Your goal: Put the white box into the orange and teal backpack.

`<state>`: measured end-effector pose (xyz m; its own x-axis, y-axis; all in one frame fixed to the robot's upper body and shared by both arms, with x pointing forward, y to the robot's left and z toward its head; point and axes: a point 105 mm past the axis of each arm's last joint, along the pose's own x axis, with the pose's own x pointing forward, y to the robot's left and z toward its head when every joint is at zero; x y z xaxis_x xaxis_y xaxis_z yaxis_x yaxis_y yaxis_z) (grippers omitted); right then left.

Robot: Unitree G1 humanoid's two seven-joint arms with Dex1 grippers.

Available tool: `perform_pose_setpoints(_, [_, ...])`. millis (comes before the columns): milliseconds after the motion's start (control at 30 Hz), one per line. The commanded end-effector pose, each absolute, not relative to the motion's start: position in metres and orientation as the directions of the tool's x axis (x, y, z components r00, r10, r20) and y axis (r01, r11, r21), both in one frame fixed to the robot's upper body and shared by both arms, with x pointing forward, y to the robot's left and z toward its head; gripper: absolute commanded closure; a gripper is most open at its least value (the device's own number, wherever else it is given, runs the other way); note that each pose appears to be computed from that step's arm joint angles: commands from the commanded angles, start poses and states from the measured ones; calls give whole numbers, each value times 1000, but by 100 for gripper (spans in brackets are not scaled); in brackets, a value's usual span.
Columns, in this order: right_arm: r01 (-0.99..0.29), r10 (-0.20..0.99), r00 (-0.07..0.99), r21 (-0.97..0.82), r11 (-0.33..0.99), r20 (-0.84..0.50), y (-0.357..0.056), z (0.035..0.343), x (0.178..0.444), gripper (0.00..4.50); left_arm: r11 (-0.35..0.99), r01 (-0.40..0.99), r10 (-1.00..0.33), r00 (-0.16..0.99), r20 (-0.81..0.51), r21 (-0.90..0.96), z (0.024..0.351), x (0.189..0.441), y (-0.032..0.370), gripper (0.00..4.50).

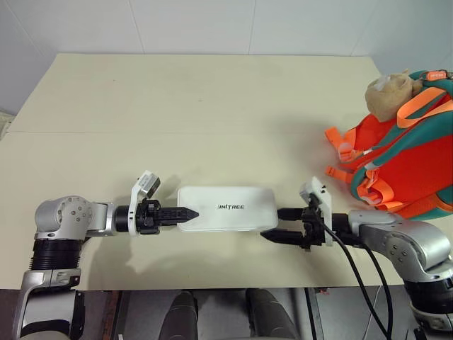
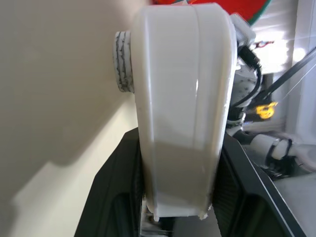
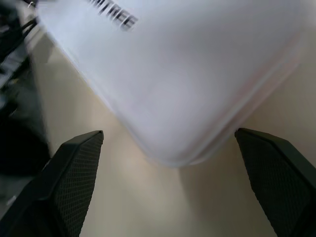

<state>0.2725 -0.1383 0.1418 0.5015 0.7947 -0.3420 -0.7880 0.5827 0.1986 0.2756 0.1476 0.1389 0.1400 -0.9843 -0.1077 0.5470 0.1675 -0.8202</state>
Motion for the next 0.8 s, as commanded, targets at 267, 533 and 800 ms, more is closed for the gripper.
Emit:
perform_pose_setpoints(267, [-178, 159, 980, -166, 970, -120, -234, 210, 269, 0, 206, 696, -975, 208, -81, -688, 149, 297, 174, 307])
perform_pose_setpoints(533, [203, -223, 971, -198, 959, -87, -275, 214, 272, 0, 183, 719, -982, 172, -82, -671, 144, 302, 168, 307])
perform_pose_setpoints(800, [209, -211, 977, -124, 970, -3, -259, 236, 294, 0, 195, 716, -977, 204, -67, -670, 142, 301, 175, 307])
